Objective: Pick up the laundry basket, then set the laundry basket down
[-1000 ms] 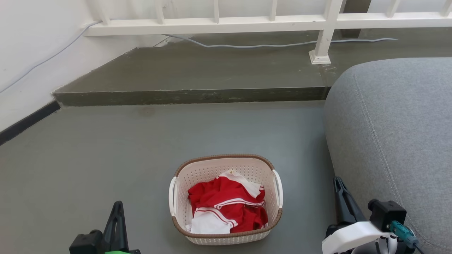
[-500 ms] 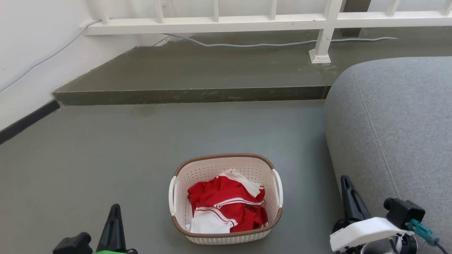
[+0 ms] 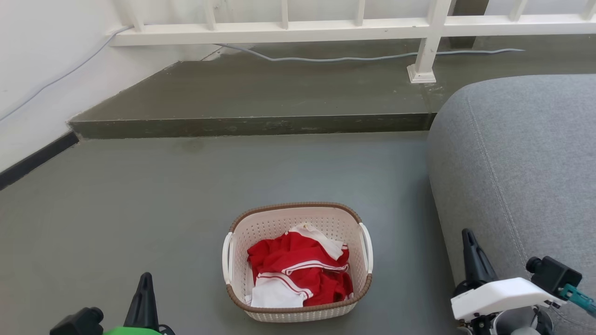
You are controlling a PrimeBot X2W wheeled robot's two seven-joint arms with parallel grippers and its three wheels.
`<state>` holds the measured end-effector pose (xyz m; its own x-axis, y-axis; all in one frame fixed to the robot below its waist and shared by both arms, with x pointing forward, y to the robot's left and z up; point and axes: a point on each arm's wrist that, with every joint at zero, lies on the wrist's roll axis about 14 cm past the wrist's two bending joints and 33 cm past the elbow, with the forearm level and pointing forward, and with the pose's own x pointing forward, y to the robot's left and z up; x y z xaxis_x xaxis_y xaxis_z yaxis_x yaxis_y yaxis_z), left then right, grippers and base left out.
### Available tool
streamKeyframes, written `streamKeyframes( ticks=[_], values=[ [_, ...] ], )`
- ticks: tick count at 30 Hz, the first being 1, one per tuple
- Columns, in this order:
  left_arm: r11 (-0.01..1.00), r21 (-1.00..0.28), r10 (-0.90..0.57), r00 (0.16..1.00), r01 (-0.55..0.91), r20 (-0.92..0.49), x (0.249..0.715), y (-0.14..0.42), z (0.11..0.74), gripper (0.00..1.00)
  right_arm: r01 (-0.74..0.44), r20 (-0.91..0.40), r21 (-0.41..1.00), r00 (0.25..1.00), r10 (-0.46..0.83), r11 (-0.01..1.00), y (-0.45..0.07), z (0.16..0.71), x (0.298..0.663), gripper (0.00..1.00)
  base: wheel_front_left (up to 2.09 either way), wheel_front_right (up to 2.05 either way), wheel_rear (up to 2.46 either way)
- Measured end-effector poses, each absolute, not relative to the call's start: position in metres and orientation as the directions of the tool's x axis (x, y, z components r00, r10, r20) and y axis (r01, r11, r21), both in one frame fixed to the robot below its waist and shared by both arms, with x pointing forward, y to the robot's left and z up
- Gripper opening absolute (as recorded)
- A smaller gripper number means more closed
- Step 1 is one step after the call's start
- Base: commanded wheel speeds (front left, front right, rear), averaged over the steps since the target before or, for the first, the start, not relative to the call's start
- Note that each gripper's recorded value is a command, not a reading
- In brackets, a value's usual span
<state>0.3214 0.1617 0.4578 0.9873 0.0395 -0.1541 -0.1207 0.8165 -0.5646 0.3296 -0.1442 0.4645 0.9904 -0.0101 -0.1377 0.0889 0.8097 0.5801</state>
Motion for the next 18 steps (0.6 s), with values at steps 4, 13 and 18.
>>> streamKeyframes(
  ticks=[4,13,18],
  values=[
    [0.784,-0.607,0.038,0.986,-0.129,-0.161,0.325,0.163,0.458,0.00,0.106,-0.151,0.617,0.988,-0.015,0.779,-0.149,0.463,0.331,0.00,0.00,0.00,0.00],
    [0.710,-0.690,0.026,0.984,-0.141,-0.175,0.331,0.166,0.458,0.00,0.133,-0.171,0.703,0.985,-0.015,0.699,-0.155,0.461,0.336,0.00,0.00,0.00,0.00],
    [0.662,-0.733,0.021,0.982,-0.155,-0.189,0.333,0.169,0.455,0.00,0.143,-0.176,0.746,0.984,-0.014,0.650,-0.159,0.461,0.339,0.00,0.00,0.00,0.00]
  ],
)
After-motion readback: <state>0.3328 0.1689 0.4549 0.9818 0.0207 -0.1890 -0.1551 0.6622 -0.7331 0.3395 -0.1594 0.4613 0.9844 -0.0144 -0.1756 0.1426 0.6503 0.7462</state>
